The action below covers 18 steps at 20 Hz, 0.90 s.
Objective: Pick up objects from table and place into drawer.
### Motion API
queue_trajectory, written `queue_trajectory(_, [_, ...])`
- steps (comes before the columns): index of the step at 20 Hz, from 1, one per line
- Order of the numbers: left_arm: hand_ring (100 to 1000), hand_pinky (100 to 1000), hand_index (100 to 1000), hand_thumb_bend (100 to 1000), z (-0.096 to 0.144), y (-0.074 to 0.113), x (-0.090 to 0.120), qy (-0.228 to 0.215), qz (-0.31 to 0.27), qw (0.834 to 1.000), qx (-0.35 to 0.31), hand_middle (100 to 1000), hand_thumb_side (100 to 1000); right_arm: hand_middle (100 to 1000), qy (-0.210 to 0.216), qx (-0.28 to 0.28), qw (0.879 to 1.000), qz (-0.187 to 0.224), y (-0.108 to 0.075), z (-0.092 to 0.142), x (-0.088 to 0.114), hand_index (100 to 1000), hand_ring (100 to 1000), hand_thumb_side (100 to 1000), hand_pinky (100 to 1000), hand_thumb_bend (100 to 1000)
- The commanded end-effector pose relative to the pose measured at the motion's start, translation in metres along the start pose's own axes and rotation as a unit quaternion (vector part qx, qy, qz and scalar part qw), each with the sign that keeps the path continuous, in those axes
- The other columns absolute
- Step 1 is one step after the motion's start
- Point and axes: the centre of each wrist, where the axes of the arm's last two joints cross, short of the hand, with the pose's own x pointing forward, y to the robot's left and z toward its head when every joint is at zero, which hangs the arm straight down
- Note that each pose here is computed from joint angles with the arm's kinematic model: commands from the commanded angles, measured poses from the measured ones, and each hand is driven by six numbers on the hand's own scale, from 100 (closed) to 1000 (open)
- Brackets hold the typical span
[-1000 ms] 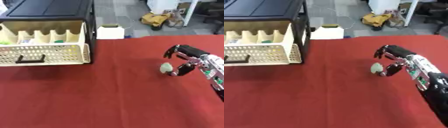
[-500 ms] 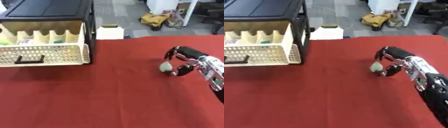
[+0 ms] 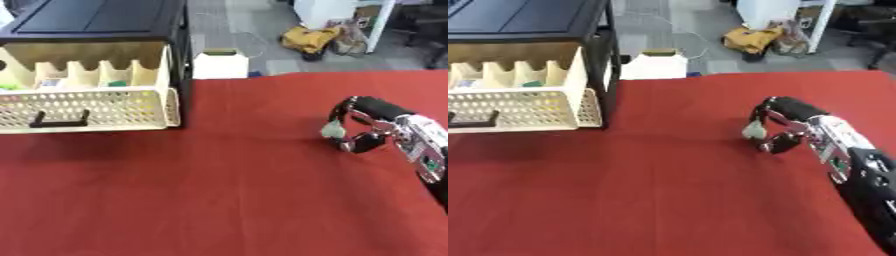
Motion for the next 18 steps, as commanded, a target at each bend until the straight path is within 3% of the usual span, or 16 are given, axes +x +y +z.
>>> queue_trajectory(1, [100,100,642,100,-0.002,0.005,0.004,-0.011,-0.005,1.000,0.004,100,1000,553,0.003,-0.008,1.000,0.003,-0.010,0.002,-0.005,714,771,100,595,505])
queue_trajectory(18, [100,100,638,100,-0.001,0.005,0.004,-0.010,-0.008,1.000,-0.004,100,1000,600,0.013,0.010,1.000,-0.010,-0.032,0.000,-0.006,756,792,101,611,416])
